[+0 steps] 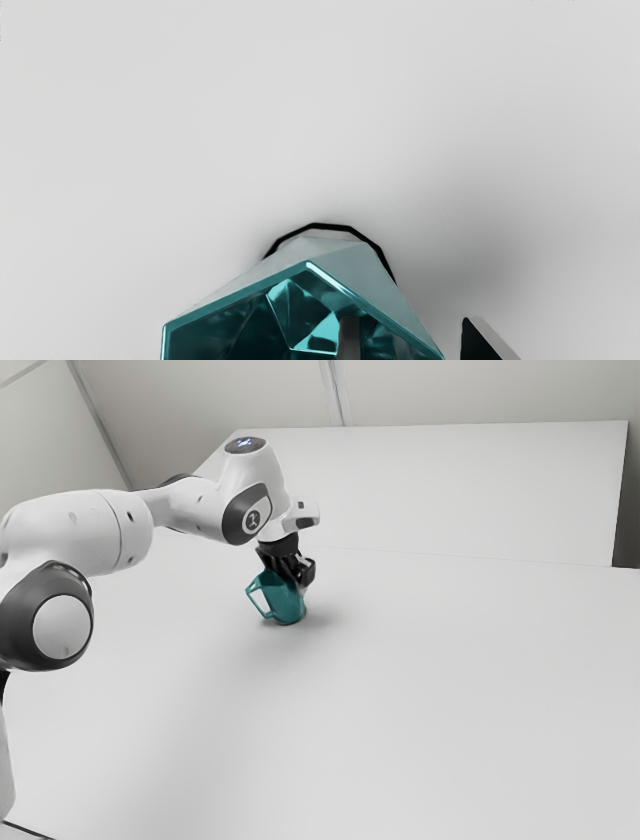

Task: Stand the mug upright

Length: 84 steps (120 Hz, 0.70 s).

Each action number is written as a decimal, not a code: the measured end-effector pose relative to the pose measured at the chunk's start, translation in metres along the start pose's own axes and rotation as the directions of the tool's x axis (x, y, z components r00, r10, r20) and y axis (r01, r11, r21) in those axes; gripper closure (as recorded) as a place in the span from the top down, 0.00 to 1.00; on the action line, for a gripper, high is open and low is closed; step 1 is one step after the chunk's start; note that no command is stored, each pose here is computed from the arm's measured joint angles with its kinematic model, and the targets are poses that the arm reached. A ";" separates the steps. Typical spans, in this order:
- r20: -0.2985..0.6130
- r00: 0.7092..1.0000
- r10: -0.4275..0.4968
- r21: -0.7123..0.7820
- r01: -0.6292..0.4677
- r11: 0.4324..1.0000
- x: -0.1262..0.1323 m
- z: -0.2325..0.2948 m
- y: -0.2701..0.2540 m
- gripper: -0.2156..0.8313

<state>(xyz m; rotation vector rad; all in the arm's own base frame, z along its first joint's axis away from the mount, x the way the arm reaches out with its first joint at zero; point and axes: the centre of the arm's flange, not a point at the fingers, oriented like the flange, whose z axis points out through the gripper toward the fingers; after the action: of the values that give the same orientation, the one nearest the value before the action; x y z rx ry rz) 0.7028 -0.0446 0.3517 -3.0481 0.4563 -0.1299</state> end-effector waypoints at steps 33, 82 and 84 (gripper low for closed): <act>-0.031 1.000 -0.001 0.023 0.002 1.000 0.000 -0.028 -0.002 0.67; -0.047 0.997 -0.069 0.074 0.072 0.995 -0.036 -0.152 -0.031 0.78; -0.045 0.996 -0.073 0.078 0.076 0.994 -0.039 -0.157 -0.032 0.78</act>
<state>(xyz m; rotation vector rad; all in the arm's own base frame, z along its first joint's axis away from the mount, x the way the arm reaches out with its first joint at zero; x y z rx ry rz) 0.6606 -0.0090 0.5077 -2.9900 0.3318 -0.2112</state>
